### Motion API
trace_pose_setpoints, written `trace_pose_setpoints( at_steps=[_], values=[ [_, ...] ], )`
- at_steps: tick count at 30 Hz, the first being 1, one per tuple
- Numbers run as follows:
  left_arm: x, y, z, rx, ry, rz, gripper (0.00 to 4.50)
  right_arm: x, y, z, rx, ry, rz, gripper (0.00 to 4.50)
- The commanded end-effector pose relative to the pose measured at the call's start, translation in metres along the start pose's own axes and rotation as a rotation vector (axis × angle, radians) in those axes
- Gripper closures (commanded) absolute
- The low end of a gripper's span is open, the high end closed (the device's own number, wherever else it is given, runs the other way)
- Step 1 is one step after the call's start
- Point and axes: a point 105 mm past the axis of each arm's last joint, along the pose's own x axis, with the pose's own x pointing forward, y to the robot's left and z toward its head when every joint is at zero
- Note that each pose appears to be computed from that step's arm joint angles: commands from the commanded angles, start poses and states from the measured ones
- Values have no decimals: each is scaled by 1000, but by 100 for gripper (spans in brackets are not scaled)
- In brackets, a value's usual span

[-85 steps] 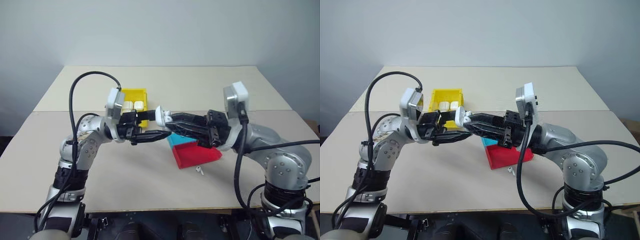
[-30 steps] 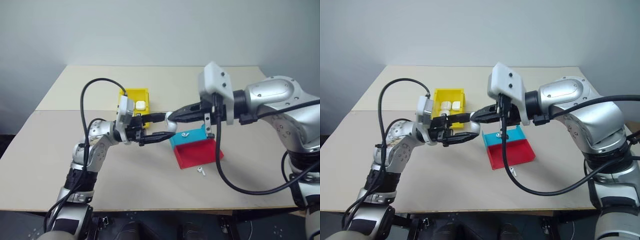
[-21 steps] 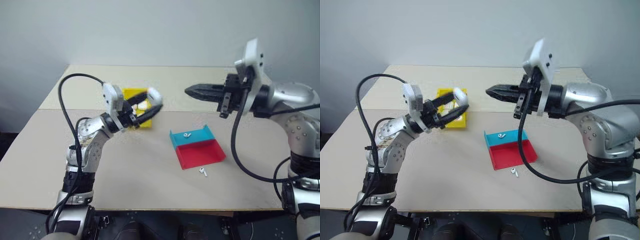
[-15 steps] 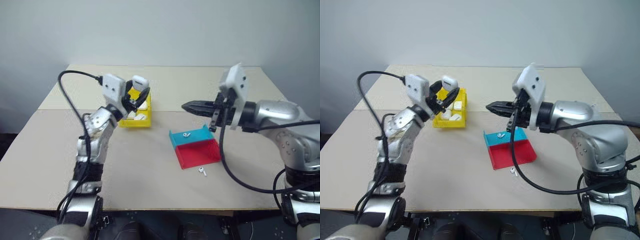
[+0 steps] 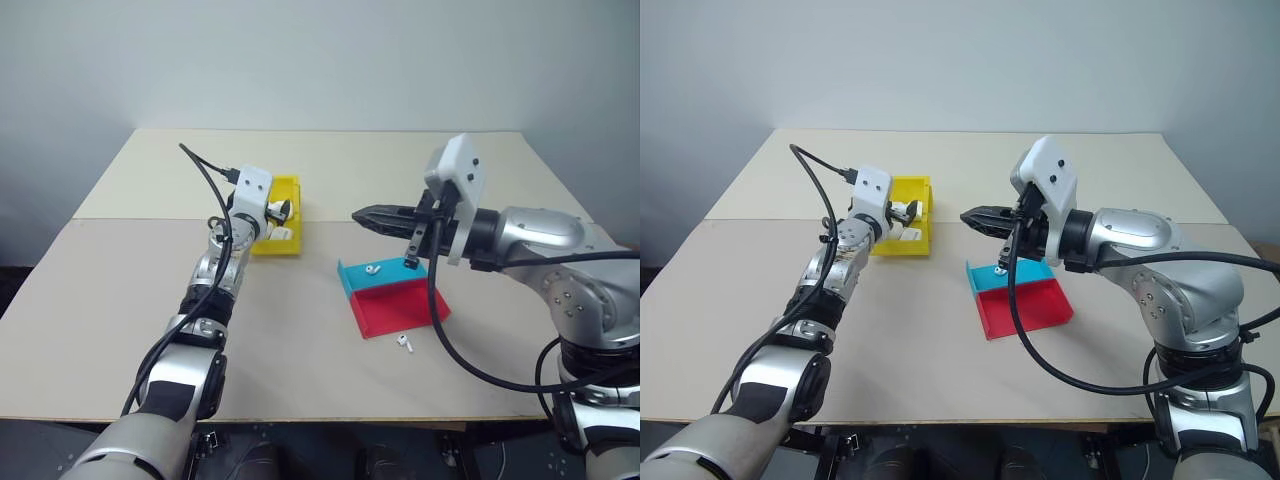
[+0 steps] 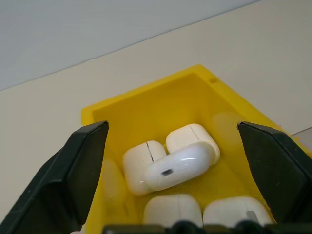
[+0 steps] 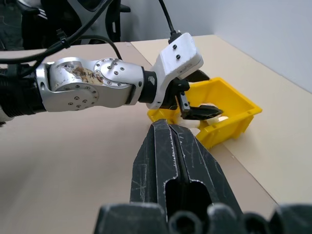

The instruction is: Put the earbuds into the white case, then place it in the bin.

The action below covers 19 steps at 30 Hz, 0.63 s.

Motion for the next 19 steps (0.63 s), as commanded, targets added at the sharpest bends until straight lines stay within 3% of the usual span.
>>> trace_pose_setpoints(
  at_steps=[1,6,11,16,19],
  values=[
    [-19,4,23,-20,-139,-80,4,-8,4,6,8,-43,-12,450],
    [-69,3,25,-17,-165,-253,4,-9,12,-22,80,-16,-4,450],
    [-141,-13,27,39,-157,-431,4,-12,21,-53,44,19,-23,450],
    [-208,-19,26,50,-70,-479,4,-30,29,-66,29,27,-8,450],
    [-228,-18,26,44,-23,-446,4,-41,32,-71,-10,53,0,450]
  ],
)
